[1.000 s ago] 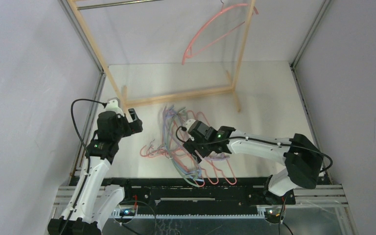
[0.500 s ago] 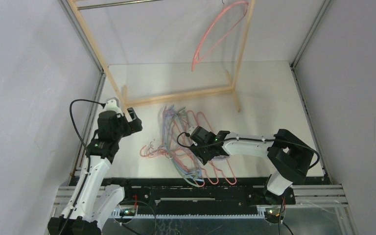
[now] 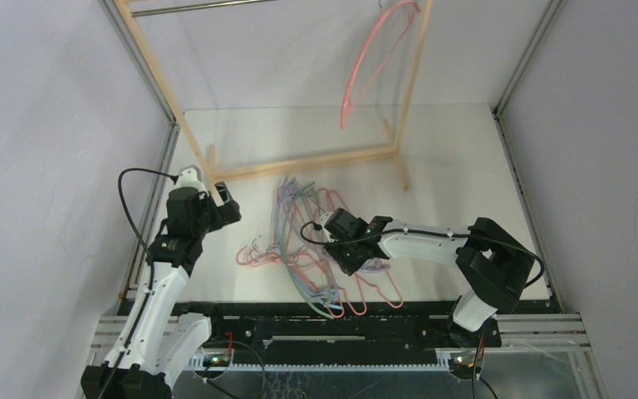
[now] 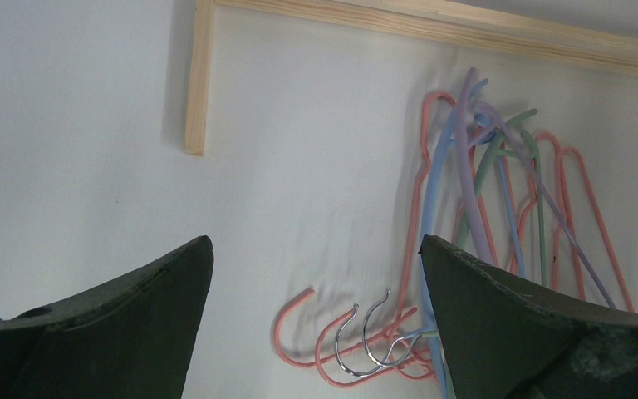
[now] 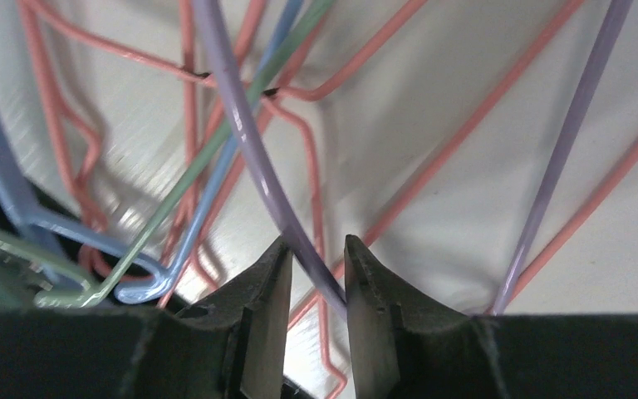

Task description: Organize the hangers

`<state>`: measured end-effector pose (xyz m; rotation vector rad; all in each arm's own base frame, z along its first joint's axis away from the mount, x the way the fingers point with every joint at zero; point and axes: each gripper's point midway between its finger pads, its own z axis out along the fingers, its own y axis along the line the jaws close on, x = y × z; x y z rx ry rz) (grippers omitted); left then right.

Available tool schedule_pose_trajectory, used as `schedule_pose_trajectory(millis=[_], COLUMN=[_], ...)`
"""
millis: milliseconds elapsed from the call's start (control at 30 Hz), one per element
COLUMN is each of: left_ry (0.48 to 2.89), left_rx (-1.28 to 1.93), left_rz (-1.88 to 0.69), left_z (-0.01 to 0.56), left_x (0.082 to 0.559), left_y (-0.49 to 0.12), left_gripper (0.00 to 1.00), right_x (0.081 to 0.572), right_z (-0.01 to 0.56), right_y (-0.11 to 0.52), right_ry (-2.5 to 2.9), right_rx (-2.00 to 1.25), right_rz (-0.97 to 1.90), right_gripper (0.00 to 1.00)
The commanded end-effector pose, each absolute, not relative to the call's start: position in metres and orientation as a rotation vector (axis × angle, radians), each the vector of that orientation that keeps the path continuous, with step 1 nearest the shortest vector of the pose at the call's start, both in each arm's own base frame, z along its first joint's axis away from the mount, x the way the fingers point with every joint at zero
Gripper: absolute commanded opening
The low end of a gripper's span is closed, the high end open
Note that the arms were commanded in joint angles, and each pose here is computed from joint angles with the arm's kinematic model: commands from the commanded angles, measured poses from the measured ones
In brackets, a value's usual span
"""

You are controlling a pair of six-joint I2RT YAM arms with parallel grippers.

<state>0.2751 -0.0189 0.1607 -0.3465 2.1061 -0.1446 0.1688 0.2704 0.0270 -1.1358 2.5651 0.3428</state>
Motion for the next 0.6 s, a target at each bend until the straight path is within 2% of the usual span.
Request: schedule_pose_trajectory(millis=[0,133,200,233,333,567], left_ry=[2.003,1.995,1.994,1.994,1.987,1.963], left_rx=[-0.379,-0.387,-0.391,-0.390,-0.394,-0.408], left_rz=[-0.167,-0.176,-0.177,-0.180,-0.186,-0.183], left_z=[0.190,0.192,0.192,0.192,0.193,0.196], left_x=[0.291,0.292,0.292,0.292,0.291,0.286], left_y=[-0.019,-0.019,-0.019,-0.020,-0.020,-0.017], left_gripper=[1.00,1.00,1.00,1.00,0.99,1.00], right_x=[0.165,0.153,0.150,0.153,0.156,0.167], right_z=[0.092,0.117,0.121,0.120,0.110,0.078], right_y=[0.305,0.313,0.314,0.312,0.307,0.296], right_ry=[2.420,2.418,2.431,2.440,2.461,2.493], right_rx=[-1.210,-1.286,-1.291,-1.275,-1.272,-1.227], right_rz=[0.569,0.695,0.726,0.699,0.637,0.539], right_gripper=[0.35,0.19,0.16,0.16,0.29,0.33])
